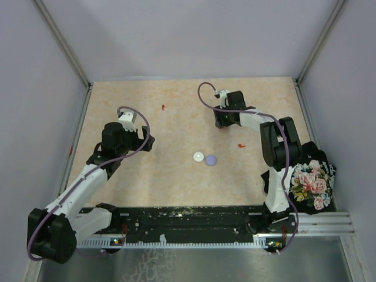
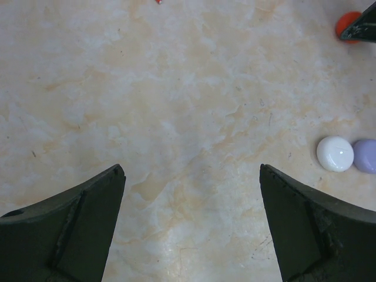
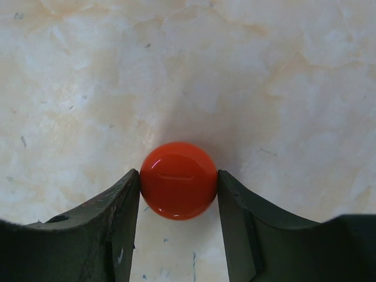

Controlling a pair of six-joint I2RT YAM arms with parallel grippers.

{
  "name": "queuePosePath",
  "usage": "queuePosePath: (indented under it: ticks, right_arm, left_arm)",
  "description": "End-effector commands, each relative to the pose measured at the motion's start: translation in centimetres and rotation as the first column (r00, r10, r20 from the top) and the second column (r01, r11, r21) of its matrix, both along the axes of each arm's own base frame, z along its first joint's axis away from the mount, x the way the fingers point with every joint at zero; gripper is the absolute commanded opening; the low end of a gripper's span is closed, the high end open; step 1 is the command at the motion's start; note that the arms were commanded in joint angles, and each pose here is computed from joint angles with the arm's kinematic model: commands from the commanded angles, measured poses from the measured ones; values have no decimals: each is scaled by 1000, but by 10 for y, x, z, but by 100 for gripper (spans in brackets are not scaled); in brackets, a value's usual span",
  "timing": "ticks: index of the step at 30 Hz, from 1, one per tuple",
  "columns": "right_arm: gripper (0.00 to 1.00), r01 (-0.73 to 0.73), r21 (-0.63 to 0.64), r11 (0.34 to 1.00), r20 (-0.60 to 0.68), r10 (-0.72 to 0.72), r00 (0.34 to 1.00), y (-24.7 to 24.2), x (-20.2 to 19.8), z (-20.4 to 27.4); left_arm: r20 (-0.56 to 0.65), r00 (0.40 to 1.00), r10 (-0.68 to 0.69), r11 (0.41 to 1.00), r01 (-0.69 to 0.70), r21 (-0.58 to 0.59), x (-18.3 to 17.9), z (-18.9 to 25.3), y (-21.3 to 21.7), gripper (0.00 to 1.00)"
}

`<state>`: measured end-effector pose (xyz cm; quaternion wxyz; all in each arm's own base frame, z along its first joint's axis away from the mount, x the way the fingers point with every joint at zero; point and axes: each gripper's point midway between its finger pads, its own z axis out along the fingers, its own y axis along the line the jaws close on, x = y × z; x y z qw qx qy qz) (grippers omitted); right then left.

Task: Insert the wireless bluetooth earbuds into the charging case
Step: Pick up the charging case at the center of the board.

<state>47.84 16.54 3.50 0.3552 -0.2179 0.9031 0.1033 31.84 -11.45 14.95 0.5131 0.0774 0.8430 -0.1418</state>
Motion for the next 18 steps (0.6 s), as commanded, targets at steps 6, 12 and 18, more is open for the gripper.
queuePosePath:
  ticks: [6,12,18]
  right_arm:
    - [36,-103,79,992,181,87,980,43,-33,86]
    - [35,-185,129,974,285,142,948,73,-68,128]
    - [34,-276,164,947,391,195,900,105,-106,167]
  left_arm:
    - [30,996,-87,981,91,-172,-3,60,-30,100]
    - [46,982,-185,941,190,-280,-12,85,-53,100]
    - [68,958,-279,893,285,-348,-20,108,-71,100]
